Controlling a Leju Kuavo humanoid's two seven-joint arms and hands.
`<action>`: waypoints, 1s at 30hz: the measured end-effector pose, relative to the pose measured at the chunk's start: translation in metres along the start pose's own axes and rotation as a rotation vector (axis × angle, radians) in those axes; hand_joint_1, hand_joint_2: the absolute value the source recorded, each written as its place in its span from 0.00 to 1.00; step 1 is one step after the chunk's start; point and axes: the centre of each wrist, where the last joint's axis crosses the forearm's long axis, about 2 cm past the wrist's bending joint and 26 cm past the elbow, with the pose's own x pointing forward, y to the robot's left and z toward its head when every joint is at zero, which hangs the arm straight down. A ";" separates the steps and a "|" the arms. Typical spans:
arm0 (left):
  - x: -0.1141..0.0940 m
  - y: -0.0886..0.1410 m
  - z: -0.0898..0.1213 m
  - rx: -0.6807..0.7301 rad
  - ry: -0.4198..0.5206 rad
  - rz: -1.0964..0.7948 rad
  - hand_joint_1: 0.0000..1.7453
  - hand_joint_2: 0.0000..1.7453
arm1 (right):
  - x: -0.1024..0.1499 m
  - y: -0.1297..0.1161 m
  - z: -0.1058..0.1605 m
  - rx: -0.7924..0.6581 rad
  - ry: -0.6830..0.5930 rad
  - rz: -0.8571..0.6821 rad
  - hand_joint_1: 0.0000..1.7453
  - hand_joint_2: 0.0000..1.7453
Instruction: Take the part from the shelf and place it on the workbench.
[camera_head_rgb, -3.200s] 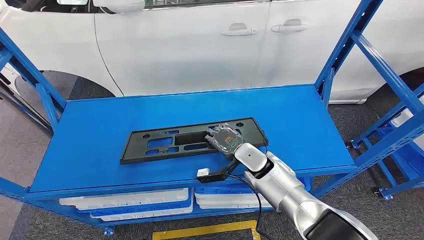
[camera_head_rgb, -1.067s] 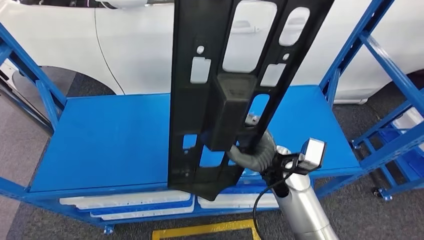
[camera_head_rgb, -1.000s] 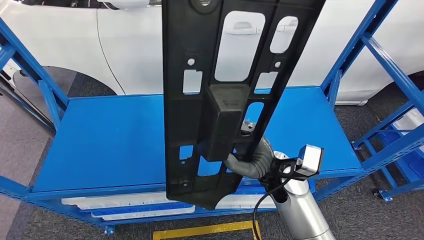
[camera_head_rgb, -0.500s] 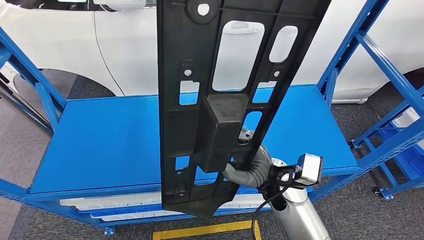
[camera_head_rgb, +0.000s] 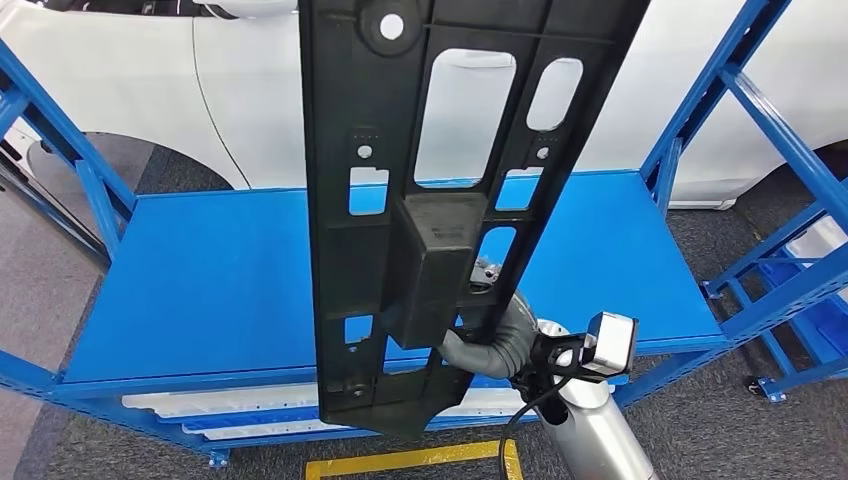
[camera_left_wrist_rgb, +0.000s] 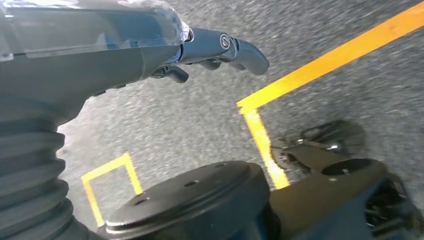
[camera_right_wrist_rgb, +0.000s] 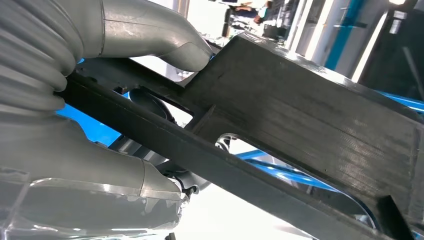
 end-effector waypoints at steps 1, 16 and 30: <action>0.001 0.000 0.000 0.003 -0.015 0.003 0.00 1.00 | 0.003 -0.001 -0.005 0.008 -0.004 0.010 0.98 1.00; 0.002 -0.001 0.000 -0.045 0.039 0.040 0.00 1.00 | 0.008 0.003 -0.006 -0.005 -0.015 -0.025 0.98 1.00; -0.004 -0.003 0.001 -0.051 0.065 0.054 0.00 1.00 | -0.005 0.007 0.019 -0.069 0.034 -0.052 0.98 1.00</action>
